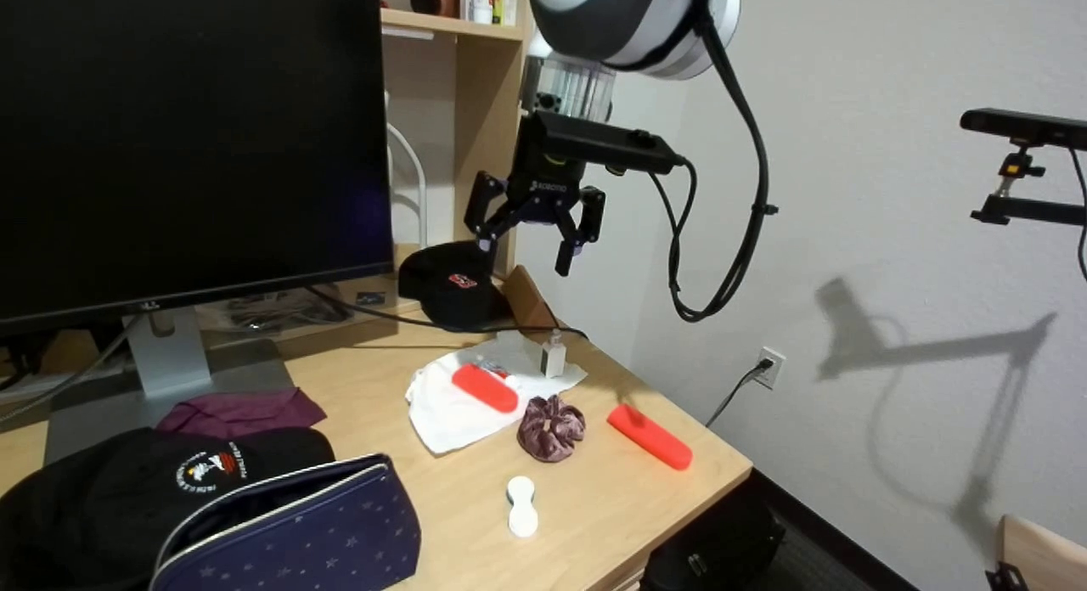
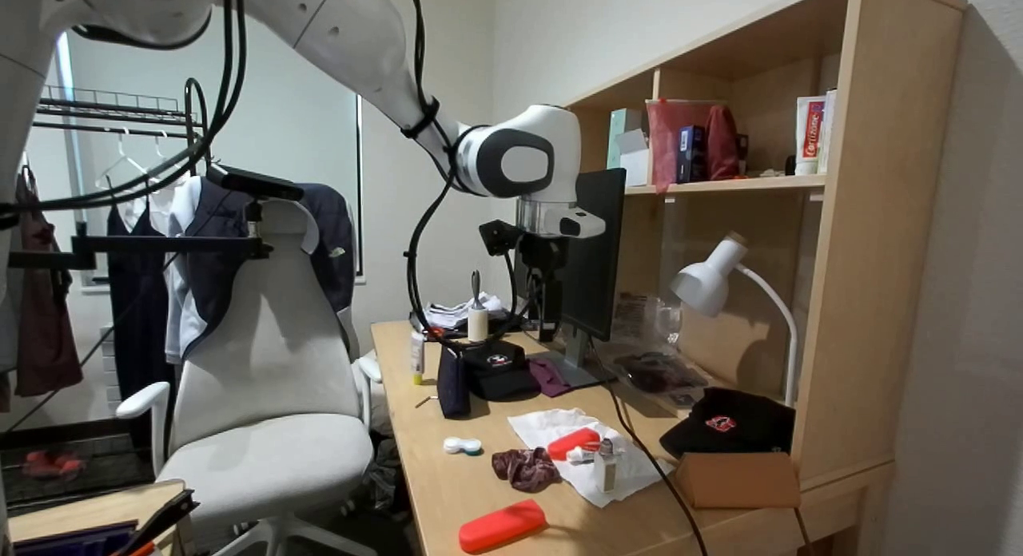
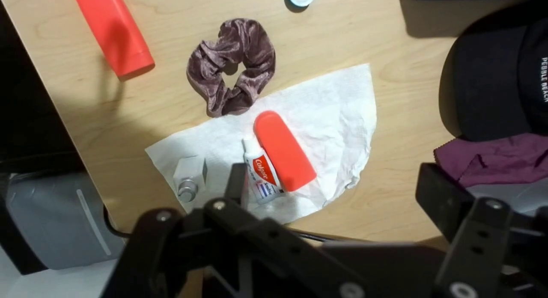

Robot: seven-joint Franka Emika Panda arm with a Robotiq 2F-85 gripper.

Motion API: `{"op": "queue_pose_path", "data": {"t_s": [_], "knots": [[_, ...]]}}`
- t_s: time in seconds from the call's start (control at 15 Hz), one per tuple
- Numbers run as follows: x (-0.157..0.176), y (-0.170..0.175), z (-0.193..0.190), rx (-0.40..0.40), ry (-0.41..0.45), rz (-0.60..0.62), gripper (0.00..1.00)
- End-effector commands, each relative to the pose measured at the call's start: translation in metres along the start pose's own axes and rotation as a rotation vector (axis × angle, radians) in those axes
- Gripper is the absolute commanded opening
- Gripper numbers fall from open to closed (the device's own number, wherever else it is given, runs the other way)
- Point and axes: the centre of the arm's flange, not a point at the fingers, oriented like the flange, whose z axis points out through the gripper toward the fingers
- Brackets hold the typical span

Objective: Move the white object to the right

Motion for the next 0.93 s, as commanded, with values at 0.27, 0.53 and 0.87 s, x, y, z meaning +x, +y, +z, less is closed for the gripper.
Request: {"op": "queue_pose_path", "data": {"t_s": [0.27, 0.53, 0.87], "knots": [[-0.015, 0.002, 0.022, -0.049, -0.017, -0.010, 1.00], [-0.035, 0.006, 0.061, -0.087, -0.058, -0.072, 1.00], [-0.074, 0.000, 0.116, -0.082, -0.072, -0.074, 1.00]]}}
